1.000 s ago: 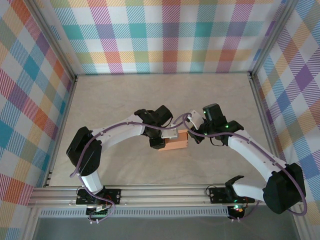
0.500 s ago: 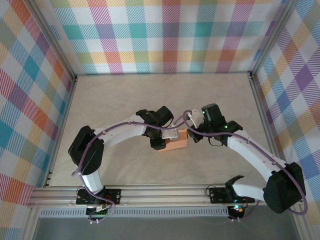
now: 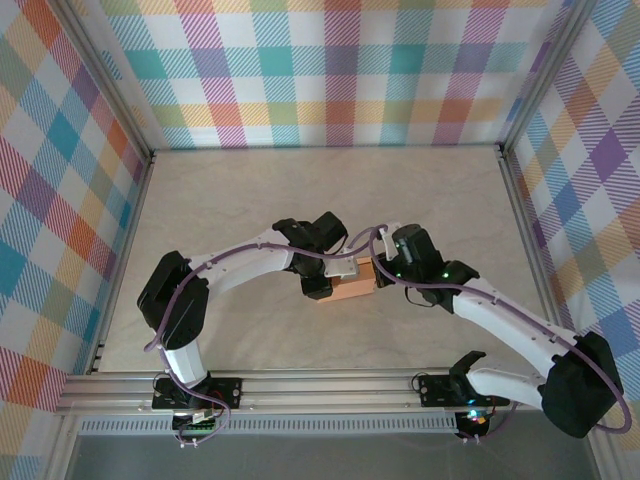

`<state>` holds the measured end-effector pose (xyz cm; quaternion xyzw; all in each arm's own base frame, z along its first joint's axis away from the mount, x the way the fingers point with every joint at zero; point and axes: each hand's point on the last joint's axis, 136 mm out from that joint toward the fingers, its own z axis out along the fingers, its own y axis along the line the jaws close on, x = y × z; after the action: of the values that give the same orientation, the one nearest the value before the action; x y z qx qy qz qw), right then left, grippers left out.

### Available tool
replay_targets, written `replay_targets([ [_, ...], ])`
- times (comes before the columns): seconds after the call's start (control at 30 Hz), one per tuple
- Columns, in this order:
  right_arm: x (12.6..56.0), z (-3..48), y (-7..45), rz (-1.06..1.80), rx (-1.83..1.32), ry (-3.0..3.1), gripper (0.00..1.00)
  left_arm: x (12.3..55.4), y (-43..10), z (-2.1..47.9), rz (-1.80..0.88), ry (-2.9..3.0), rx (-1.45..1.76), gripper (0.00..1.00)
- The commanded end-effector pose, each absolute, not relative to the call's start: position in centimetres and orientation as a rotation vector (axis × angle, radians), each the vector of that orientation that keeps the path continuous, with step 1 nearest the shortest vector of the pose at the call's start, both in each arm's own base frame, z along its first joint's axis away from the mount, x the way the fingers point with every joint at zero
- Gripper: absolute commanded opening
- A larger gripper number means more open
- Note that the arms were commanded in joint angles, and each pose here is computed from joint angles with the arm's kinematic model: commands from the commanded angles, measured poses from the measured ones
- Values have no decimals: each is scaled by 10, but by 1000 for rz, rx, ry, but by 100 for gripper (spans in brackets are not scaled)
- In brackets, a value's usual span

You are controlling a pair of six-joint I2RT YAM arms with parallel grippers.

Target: Fold the paper box

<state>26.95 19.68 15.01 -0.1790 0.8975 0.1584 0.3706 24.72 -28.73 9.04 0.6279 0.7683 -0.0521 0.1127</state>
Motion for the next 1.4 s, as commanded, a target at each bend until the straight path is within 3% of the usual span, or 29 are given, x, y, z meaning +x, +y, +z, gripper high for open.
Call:
replay_targets([
  [0.0,281,155,186,347,-245,2262,0,249,-285,81,-140,2298,1840,41],
  [0.9,262,112,175,336,-136,2219,0,252,-286,78,-127,2325,1826,43],
  [1.17,264,117,177,310,-183,2202,0,256,-289,89,-120,2298,1778,61],
  [1.37,264,121,180,269,-238,2193,0,258,-289,94,-121,2290,1758,67],
])
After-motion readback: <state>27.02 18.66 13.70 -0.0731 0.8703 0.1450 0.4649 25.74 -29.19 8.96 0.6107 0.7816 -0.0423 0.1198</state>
